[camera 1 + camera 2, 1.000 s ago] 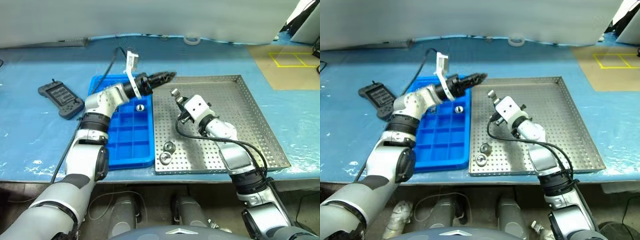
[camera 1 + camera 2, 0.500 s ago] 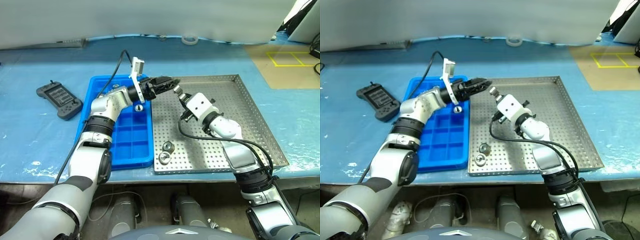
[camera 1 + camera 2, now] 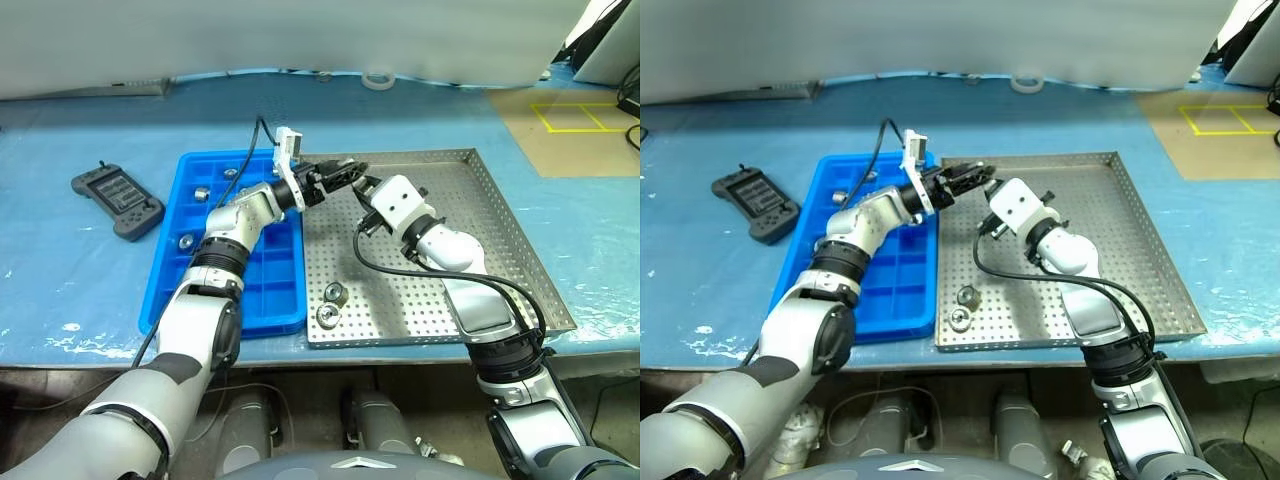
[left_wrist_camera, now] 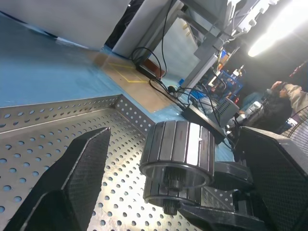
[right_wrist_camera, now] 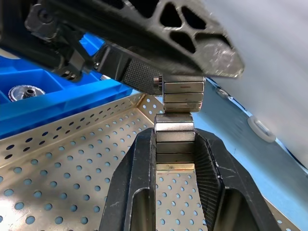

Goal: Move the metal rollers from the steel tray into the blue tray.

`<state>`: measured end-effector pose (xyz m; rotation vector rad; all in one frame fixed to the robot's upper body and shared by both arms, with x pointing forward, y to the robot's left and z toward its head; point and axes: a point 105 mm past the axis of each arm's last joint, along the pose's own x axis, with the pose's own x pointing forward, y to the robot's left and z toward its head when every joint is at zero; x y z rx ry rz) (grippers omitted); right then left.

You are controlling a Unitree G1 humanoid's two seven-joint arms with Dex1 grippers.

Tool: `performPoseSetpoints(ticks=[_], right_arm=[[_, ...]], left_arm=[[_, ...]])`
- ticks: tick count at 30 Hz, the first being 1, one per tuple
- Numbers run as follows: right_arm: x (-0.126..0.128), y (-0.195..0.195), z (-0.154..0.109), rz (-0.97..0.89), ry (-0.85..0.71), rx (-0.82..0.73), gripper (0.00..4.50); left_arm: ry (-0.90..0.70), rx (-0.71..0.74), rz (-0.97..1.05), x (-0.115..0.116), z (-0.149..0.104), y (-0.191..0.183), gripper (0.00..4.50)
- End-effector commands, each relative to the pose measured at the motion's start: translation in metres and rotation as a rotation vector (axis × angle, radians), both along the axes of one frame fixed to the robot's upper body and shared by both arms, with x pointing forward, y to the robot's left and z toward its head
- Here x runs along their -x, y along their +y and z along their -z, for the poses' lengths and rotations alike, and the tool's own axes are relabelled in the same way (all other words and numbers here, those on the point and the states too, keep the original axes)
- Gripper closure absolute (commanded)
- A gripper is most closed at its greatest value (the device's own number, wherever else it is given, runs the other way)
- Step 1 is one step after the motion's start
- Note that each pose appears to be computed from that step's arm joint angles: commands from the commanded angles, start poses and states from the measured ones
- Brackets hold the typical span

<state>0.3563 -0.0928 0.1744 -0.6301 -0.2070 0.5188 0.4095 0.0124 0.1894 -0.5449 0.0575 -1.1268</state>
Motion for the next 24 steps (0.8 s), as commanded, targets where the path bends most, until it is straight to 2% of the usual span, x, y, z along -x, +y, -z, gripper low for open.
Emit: performPoseSetpoints(ticks=[1, 8, 11, 14, 24], right_arm=[[0.005, 0.004, -0.016, -0.021, -0.058, -0.017, 3.47], [0.005, 0.002, -0.015, -0.012, -0.057, -0.019, 3.47], [0.005, 0.001, -0.015, -0.008, -0.057, -0.017, 3.47], [0.005, 0.001, -0.015, -0.007, -0.057, -0.017, 3.47], [0.005, 0.004, -0.013, -0.014, -0.051, -0.017, 3.47]], left_arm=[[-0.031, 0.019, 0.012, 0.001, -0.011, -0.006, 0.01], [-0.042, -0.037, 0.025, 0.005, 0.001, -0.01, 0.01], [-0.036, -0.013, 0.02, 0.004, -0.003, -0.009, 0.63], [-0.04, -0.025, 0.004, 0.002, -0.003, -0.009, 1.56], [-0.021, 0.024, -0.036, -0.004, -0.01, -0.003, 1.56]])
